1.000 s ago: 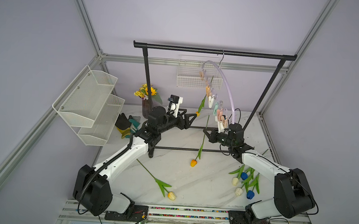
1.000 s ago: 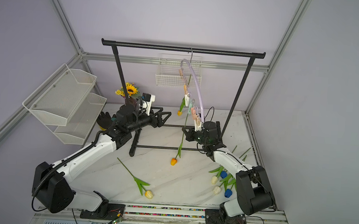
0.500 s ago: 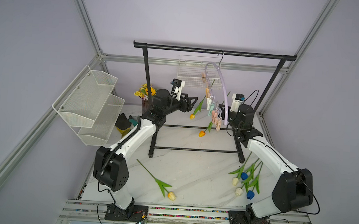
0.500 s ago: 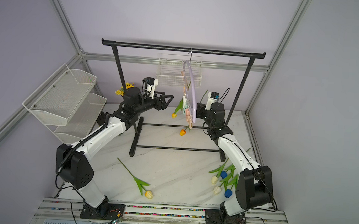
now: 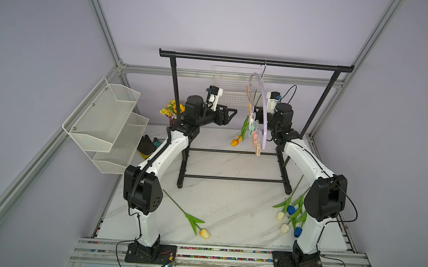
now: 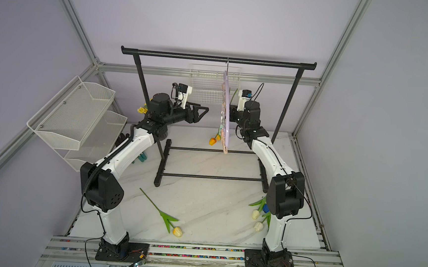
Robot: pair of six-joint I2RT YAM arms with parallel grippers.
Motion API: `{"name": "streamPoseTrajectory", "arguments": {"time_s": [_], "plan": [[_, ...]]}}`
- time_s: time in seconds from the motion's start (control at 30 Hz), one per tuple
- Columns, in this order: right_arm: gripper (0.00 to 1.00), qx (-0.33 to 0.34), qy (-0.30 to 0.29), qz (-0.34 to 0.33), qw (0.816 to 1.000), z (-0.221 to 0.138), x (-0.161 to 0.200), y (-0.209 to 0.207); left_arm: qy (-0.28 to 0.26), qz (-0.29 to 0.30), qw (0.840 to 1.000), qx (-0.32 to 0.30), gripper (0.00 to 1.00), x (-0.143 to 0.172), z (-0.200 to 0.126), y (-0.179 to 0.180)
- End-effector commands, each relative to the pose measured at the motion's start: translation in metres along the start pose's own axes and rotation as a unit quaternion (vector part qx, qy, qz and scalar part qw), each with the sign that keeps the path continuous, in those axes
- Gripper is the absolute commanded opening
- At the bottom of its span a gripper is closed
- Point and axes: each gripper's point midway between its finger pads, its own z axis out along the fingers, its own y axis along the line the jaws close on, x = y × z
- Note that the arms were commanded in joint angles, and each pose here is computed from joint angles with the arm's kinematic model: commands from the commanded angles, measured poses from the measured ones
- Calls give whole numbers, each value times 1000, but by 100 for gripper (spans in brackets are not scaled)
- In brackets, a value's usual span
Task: Dry the flowers on a clothes hanger
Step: Open the clamp at the hanger.
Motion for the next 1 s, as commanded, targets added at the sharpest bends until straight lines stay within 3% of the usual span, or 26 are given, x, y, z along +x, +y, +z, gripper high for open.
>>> {"name": "streamPoseTrajectory", "arguments": {"time_s": [0.0, 0.57, 0.8, 0.97], "plan": [[0, -51, 6, -12, 999, -2, -10, 24, -2, 8, 1000, 23, 70, -13, -3, -13], [0, -161, 35, -32, 986, 12, -7, 74, 18, 17, 1000, 16, 75, -17, -2, -11], [0, -177, 41, -25, 983, 11, -4, 80, 18, 17, 1000, 16, 78, -22, -3, -9], [0, -183, 44, -22, 982, 9, -1, 82, 17, 10, 1000, 15, 75, -24, -1, -8]]}}
